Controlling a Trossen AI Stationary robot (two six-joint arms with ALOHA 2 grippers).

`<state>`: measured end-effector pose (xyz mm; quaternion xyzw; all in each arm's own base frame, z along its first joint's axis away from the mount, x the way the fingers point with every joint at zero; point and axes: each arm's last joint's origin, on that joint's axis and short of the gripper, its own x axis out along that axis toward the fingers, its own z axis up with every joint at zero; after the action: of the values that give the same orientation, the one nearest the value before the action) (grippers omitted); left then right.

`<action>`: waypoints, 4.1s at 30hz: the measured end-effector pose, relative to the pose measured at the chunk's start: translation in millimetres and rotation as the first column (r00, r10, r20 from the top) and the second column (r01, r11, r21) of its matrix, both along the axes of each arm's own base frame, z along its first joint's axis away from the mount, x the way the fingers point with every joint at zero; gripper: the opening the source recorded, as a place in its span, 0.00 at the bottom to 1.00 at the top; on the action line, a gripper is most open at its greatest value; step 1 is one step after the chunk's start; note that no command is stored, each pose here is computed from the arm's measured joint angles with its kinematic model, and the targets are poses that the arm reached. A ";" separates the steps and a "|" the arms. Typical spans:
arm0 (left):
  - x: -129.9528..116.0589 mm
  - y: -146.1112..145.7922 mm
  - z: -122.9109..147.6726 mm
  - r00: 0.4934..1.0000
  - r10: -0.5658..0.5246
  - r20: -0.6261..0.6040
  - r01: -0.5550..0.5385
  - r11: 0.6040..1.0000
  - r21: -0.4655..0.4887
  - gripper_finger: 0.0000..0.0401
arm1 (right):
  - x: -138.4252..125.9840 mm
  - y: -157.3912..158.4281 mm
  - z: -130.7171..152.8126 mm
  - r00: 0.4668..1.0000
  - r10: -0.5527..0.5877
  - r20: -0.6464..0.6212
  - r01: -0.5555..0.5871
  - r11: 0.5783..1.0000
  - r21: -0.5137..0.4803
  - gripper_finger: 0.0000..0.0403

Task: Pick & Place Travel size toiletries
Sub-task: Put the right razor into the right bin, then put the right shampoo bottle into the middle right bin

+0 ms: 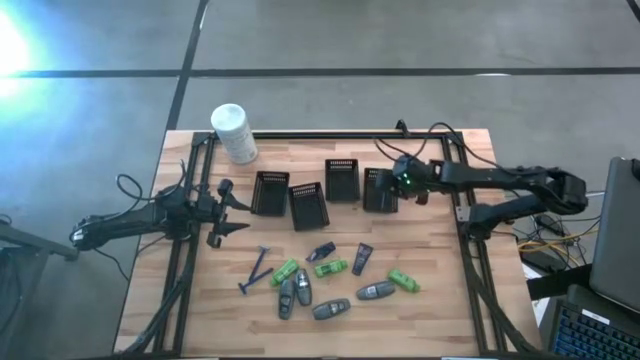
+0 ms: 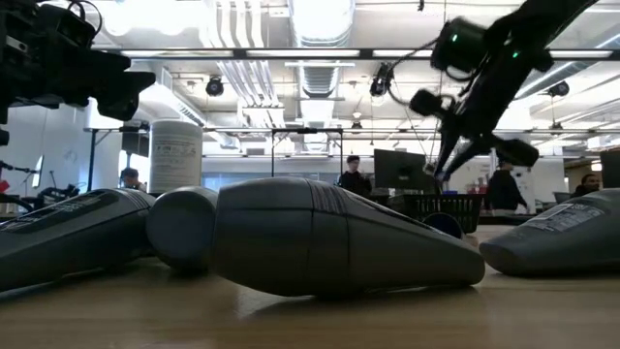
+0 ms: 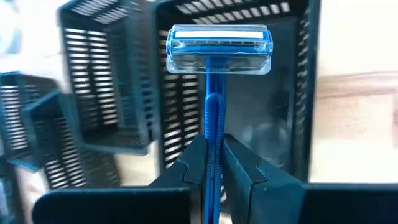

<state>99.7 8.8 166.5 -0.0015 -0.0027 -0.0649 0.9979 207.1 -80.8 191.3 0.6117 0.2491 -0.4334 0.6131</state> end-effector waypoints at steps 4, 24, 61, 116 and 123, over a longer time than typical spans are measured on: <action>0.0 0.0 0.0 1.000 0.000 0.000 0.000 1.000 0.000 0.53 | 6.3 -8.9 -14.7 0.999 0.035 -0.026 -0.034 0.998 0.053 0.07; 0.0 0.0 0.0 1.000 0.000 0.000 0.000 1.000 0.000 0.53 | 27.8 -15.4 -3.8 0.994 0.100 -0.051 -0.106 0.989 -0.108 0.44; 0.1 0.0 -0.1 1.000 0.000 -0.001 0.000 1.000 0.000 0.53 | -13.0 204.0 8.5 0.581 0.778 -0.239 -0.782 0.615 0.100 0.71; 0.1 0.0 -0.1 1.000 0.000 -0.001 0.000 1.000 0.000 0.53 | 64.5 90.4 81.4 0.968 0.239 0.071 -0.211 0.936 -0.282 0.35; 0.1 0.0 -0.2 1.000 0.000 -0.002 0.000 1.000 0.000 0.53 | 103.4 10.9 63.1 0.980 0.193 0.043 -0.180 0.959 -0.220 0.35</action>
<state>99.8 8.8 166.3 -0.0018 -0.0014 -0.0648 0.9979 310.5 -69.9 254.4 0.5292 0.2376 -0.3782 0.7215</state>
